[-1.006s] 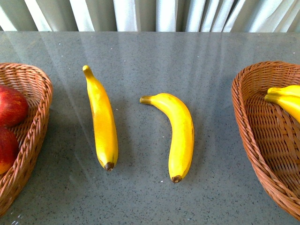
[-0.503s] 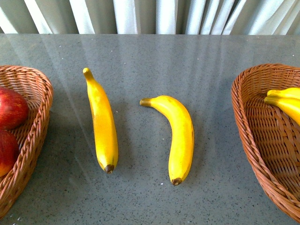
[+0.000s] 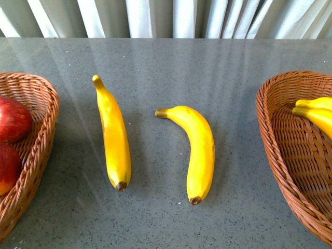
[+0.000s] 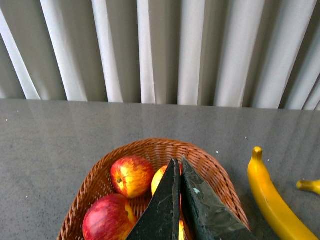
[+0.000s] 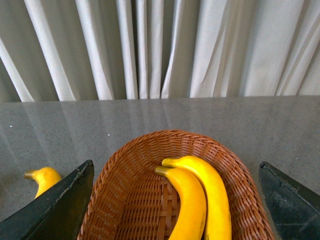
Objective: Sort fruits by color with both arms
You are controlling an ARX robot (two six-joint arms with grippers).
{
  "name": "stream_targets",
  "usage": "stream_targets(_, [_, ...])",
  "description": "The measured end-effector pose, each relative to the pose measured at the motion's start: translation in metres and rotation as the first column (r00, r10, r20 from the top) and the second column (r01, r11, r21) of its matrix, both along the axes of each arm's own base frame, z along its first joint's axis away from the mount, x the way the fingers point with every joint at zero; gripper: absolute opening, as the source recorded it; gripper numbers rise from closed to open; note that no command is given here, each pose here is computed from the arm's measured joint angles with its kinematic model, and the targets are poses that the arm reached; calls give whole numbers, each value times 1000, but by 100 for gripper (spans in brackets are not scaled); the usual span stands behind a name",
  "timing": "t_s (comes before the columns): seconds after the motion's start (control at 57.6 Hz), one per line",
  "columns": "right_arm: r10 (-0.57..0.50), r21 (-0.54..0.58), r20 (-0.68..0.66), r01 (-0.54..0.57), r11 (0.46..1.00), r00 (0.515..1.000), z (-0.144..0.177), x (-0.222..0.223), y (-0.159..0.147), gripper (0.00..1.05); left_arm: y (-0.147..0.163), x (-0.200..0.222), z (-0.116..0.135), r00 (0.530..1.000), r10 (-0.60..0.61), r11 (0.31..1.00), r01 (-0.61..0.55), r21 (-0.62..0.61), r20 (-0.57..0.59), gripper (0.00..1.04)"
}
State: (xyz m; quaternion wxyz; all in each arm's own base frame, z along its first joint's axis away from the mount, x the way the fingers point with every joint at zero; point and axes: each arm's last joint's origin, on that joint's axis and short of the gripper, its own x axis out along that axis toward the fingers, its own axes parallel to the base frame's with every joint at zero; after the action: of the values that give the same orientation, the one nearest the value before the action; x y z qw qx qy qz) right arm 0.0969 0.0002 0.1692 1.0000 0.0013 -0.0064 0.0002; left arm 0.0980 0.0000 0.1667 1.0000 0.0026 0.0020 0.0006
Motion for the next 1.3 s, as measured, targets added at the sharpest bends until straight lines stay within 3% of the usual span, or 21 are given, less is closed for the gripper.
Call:
stream_targets(0.191, [0,0,0,0,1000,1000,0,0,0,96,0,0,0,1000,0,1000,0,-1,0,2])
stream_targets(0.226, [0,0,0,0,1000,1000,0,0,0,96,0,0,0,1000,0,1000,0,-3,0,6])
stream_targets(0.416, [0,0,0,0,1000,1000,0,0,0,96,0,0,0,1000,0,1000,0,-3,0,38])
stream_targets(0.625, [0,0,0,0,1000,1000,0,0,0,96,0,0,0,1000,0,1000,0,-3,0,84])
stream_targets(0.711, [0,0,0,0,1000,1000,0,0,0,96,0,0,0,1000,0,1000,0,-2,0,97])
stream_targets(0.781, [14,9,-17,-14,1000,1000,0,0,0,96,0,0,0,1000,0,1000,0,-3,0,95])
stream_targets(0.867, [122,114,-294,-91,989,948,-2,3,-4,96,0,0,0,1000,-1,1000,1,-3,0,96])
stream_targets(0.919, [140,161,-366,-85,983,920,-1,9,-10,96,0,0,0,1000,-1,1000,1,-3,0,96])
stream_targets(1.128, [100,105,-296,-72,992,950,33,52,-34,96,0,0,0,1000,-1,1000,1,-3,0,96])
stream_targets(1.301, [172,78,-313,-155,985,934,48,114,-30,96,0,0,0,1000,-1,1000,1,-3,0,96])
